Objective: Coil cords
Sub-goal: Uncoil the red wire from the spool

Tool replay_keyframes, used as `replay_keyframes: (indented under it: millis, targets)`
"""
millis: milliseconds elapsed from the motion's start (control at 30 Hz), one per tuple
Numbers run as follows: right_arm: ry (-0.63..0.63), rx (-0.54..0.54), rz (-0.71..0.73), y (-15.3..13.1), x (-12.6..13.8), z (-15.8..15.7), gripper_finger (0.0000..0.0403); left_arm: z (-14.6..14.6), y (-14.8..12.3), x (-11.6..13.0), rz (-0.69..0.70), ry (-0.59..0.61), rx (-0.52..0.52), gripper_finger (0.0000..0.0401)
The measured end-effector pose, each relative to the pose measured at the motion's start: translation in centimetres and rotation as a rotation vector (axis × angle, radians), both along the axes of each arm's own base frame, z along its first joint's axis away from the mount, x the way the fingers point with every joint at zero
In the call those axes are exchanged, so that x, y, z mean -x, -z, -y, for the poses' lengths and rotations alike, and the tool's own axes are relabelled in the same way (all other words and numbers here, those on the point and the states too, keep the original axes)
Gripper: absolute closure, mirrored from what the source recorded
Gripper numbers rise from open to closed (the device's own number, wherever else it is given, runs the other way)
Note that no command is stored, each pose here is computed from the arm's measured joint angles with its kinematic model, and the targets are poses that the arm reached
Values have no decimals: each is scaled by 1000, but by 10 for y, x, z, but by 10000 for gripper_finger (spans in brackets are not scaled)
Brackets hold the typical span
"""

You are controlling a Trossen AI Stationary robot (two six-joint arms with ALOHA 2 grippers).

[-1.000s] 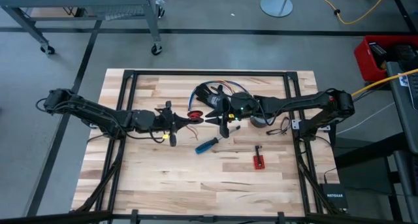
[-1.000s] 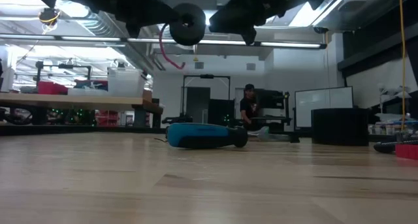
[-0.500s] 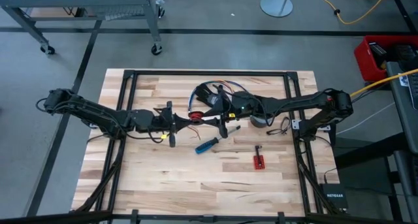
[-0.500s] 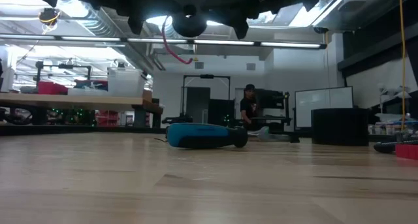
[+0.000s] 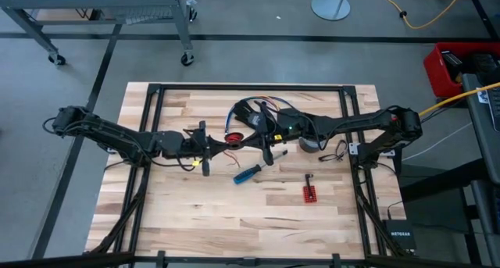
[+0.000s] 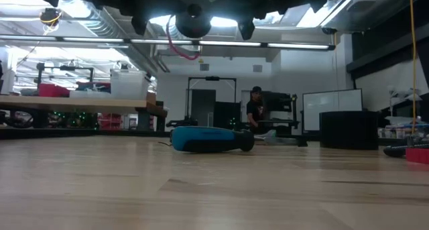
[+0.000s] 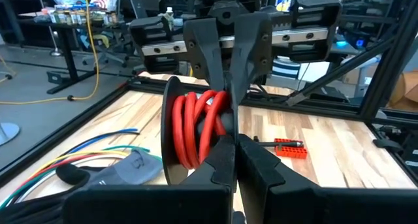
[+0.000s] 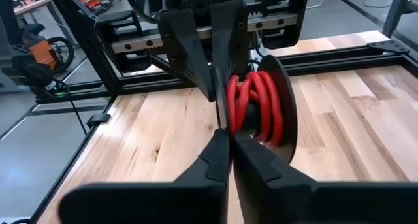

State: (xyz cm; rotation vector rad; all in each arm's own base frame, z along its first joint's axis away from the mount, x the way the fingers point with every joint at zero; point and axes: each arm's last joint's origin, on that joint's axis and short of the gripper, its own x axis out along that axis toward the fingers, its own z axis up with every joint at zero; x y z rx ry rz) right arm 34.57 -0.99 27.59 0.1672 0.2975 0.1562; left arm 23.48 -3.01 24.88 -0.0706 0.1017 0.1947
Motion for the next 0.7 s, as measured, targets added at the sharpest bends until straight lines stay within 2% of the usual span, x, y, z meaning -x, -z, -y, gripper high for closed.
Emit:
replay_keyframes:
  millis: [333,500,700]
  targets:
    - [-5,-2,-3,0,0,0,396,0,0,0,4,-4,3,385]
    - [-4,-5,-30,3,1,0,399,0,-1,0,16,-17,4,357]
    - [21,-2,-134,12,4,0,401,-1,-2,0,18,-26,3,310]
